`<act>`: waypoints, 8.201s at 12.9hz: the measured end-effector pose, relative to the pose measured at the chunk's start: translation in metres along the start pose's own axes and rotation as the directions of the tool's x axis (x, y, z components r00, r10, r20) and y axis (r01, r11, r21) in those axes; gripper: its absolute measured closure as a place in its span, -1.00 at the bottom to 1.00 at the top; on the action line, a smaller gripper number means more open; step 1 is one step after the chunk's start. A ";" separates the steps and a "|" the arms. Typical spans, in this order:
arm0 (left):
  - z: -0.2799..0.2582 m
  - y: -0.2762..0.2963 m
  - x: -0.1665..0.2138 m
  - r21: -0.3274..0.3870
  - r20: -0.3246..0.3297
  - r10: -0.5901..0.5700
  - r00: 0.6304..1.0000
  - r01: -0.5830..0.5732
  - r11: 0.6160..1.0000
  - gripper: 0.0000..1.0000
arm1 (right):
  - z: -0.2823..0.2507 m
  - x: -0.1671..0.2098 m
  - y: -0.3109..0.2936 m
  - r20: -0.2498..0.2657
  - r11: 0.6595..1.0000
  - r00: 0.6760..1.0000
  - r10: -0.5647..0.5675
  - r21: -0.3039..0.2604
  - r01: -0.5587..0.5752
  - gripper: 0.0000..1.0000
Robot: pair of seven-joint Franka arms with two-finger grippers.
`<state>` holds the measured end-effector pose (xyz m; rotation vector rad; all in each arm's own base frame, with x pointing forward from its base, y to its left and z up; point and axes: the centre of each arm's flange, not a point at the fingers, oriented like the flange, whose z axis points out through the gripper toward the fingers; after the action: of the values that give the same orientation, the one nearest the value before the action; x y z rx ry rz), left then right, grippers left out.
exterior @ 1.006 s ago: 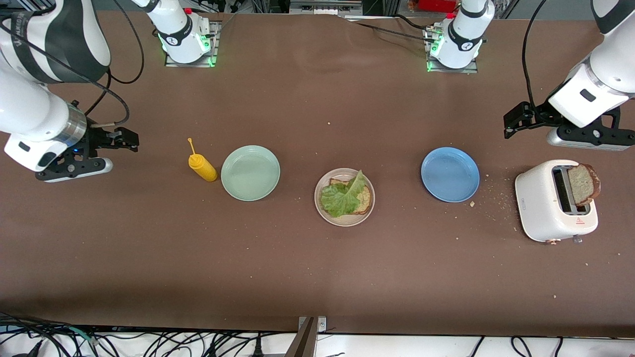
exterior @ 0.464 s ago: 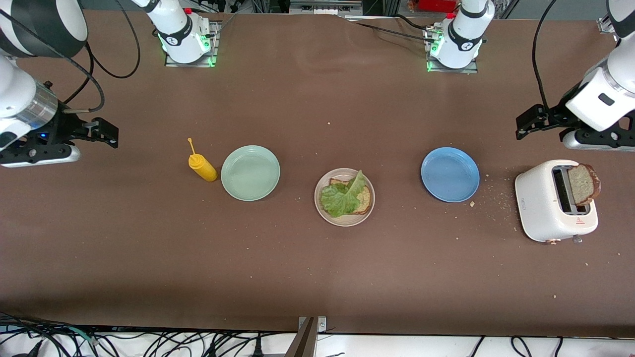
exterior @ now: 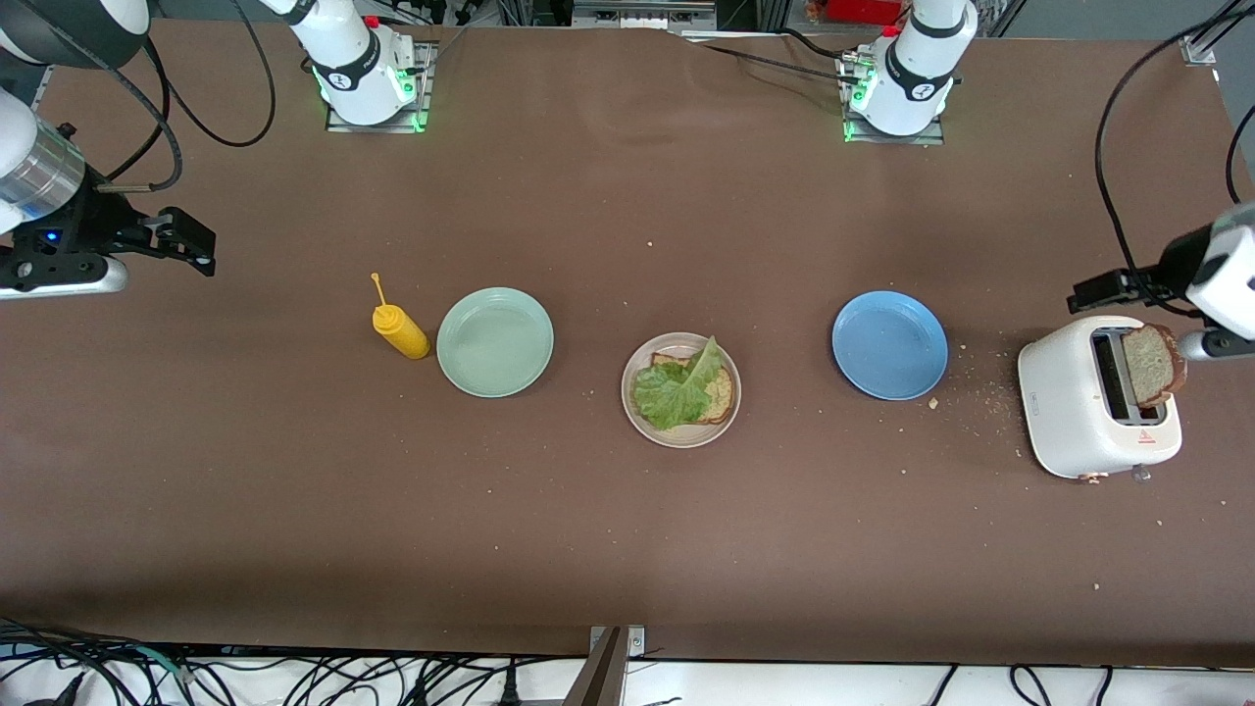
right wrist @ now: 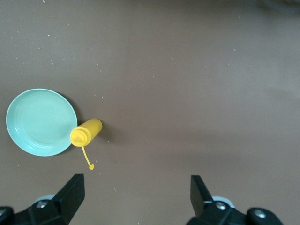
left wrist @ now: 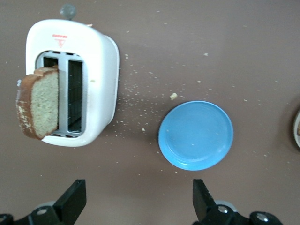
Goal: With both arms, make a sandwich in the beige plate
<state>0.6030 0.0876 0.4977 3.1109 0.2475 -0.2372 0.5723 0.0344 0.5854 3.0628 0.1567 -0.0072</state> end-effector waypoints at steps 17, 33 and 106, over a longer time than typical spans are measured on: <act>0.113 -0.127 0.069 0.116 -0.004 0.092 0.996 -0.091 0.989 -0.16 | -0.007 -0.012 0.020 0.076 0.998 0.996 0.057 0.001 -0.057 -1.00; -0.004 -0.070 0.037 0.156 -0.093 0.207 0.974 -0.191 0.969 0.83 | -0.006 -0.010 0.007 0.078 0.997 0.996 0.048 0.053 -0.052 -1.00; -0.037 0.214 -0.002 0.080 -0.068 0.523 0.849 -0.518 0.851 -1.00 | 0.010 0.003 0.011 0.069 0.997 0.996 0.056 0.054 -0.060 -1.00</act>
<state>0.6402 -0.1234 0.5347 3.0917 -0.6158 -0.0945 0.5768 0.0228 0.5762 3.1164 0.0641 -0.1136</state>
